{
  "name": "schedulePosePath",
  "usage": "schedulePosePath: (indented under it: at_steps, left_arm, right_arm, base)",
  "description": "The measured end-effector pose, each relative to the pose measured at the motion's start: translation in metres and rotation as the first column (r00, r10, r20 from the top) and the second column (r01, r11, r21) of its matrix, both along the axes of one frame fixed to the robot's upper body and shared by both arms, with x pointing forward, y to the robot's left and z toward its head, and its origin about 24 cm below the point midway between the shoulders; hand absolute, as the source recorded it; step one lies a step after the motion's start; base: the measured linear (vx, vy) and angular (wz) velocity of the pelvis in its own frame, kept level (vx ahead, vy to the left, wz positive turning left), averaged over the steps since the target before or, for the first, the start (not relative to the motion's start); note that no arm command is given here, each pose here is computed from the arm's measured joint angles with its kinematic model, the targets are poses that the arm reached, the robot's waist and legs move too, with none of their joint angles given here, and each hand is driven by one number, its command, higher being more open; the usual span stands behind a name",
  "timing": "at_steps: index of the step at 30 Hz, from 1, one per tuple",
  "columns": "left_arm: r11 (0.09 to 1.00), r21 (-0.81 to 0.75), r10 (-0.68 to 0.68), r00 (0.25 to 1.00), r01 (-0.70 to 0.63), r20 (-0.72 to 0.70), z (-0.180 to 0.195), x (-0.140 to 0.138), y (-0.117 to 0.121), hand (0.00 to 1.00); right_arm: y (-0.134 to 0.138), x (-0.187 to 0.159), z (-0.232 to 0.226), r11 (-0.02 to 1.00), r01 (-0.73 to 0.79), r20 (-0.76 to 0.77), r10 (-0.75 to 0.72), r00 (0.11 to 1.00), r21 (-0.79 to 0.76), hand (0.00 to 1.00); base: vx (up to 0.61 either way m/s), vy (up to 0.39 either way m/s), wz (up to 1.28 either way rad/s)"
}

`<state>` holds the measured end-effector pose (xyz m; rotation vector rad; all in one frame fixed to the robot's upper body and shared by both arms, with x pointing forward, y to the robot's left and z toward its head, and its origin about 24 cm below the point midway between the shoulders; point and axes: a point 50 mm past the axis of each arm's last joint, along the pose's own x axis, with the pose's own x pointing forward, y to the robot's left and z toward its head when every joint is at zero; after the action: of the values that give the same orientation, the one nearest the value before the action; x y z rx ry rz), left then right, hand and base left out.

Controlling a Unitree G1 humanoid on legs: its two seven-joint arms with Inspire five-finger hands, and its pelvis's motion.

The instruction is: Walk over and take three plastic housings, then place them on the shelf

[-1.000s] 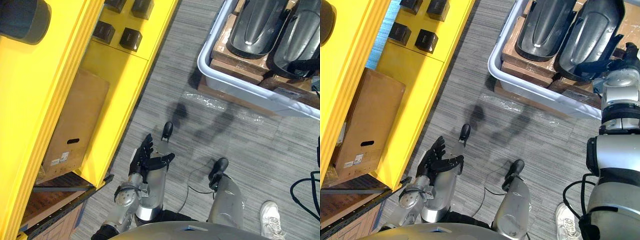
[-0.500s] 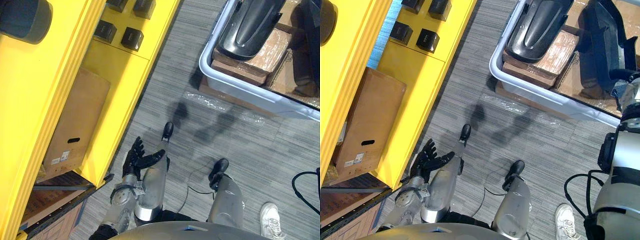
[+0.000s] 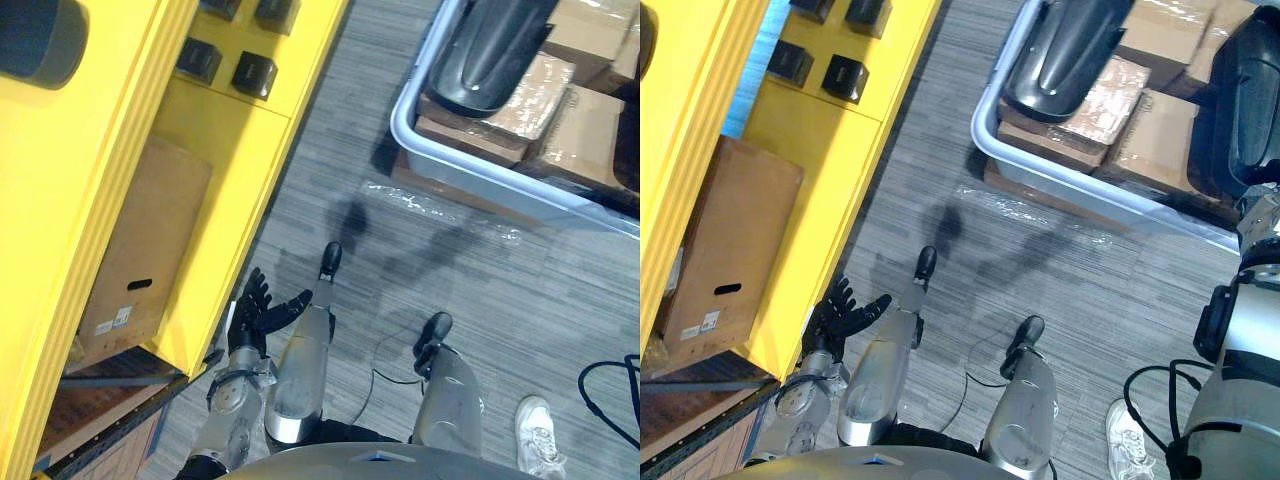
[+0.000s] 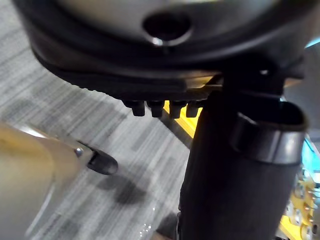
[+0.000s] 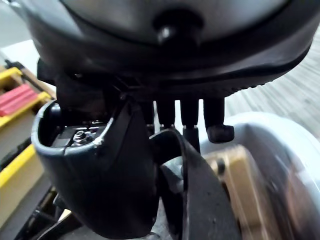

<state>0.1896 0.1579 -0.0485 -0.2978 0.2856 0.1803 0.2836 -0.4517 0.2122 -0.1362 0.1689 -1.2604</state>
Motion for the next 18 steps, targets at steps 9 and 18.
schedulePosePath:
  at_steps: [9, 18]
  left_arm:
    - [0.987, -0.162, 0.053, 0.956, -0.006, 0.289, 0.054, 0.015, 0.016, 1.00]
    - [0.865, -0.447, -0.077, 0.940, 0.228, 0.331, 0.077, 0.032, -0.006, 1.00]
  right_arm:
    - [0.048, 0.019, 0.035, 0.810, -0.110, 0.012, 0.143, 0.990, -0.576, 0.00]
    - [0.148, 0.019, -0.009, 0.564, -0.235, -0.002, 0.383, 0.924, -0.791, 0.00]
  base:
    - [0.01, -0.070, -0.13]
    - [0.05, -0.043, 0.01]
